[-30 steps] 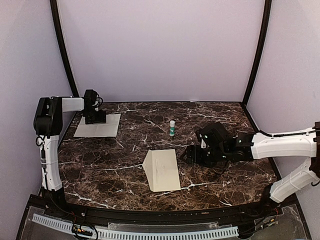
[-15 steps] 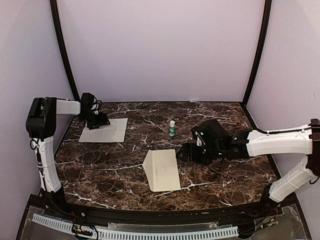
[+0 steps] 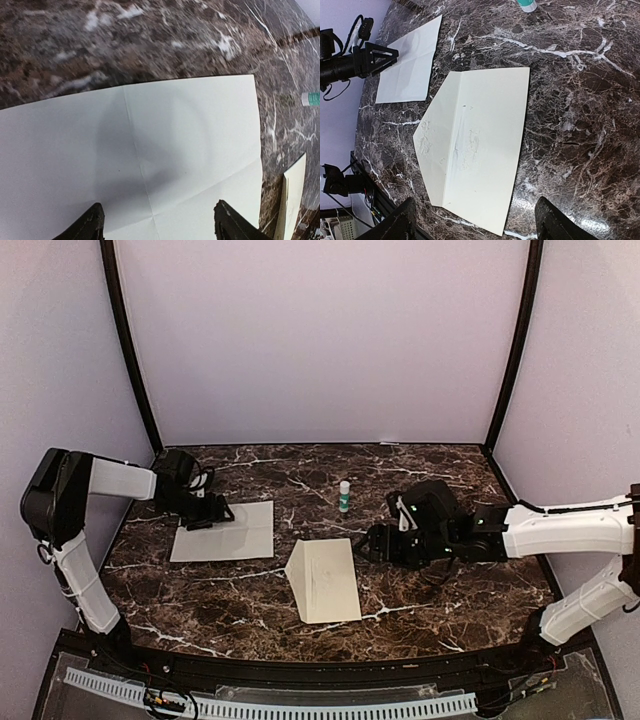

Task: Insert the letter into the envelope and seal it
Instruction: Move the letter to the center of the board.

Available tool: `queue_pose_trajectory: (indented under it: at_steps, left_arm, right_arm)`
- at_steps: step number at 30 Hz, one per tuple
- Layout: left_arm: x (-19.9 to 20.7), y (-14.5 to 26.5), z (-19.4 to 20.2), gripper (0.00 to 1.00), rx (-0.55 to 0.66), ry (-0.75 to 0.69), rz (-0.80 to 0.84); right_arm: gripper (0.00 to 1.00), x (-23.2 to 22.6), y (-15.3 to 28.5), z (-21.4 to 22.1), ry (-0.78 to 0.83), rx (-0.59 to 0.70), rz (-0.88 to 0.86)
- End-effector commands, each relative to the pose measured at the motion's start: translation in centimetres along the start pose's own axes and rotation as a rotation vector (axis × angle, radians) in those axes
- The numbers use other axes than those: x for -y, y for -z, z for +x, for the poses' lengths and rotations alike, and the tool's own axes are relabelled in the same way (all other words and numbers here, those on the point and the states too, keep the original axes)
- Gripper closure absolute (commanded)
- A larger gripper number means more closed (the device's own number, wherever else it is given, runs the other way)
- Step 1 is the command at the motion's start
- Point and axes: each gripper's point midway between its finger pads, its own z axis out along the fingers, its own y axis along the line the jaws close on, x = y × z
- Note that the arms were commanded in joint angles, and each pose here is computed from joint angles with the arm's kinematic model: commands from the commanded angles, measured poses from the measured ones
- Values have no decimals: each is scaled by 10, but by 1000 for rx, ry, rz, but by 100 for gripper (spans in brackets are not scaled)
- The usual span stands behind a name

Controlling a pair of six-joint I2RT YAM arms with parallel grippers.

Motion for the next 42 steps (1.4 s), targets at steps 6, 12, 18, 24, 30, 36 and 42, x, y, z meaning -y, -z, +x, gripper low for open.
queue_pose_trajectory:
  at_steps: [6,12,18,24,30,36,42]
  left_arm:
    - [24,22,112,25,-206,67,41]
    - [65,88,64,18,-29,-13,120]
    - [51,114,39,15,59,76,127]
    - [5,117,55,17,168,215,61]
    - [-39,120,71,28,225,361,-31]
    - [-50,112,84,30,234,416,-35]
    - [-52,98,96,32,194,457,-7]
  right_arm:
    - [26,-20,5,-3,38,-8,-87]
    - [29,-39,11,-8,80,-19,-110]
    - [29,-58,2,-23,110,-5,-130]
    - [32,-82,-17,-35,146,-23,-159]
    - [33,-100,-45,-44,178,-54,-161]
    - [34,-120,-72,-48,186,-77,-224]
    - [37,-138,-111,-49,199,-121,-267]
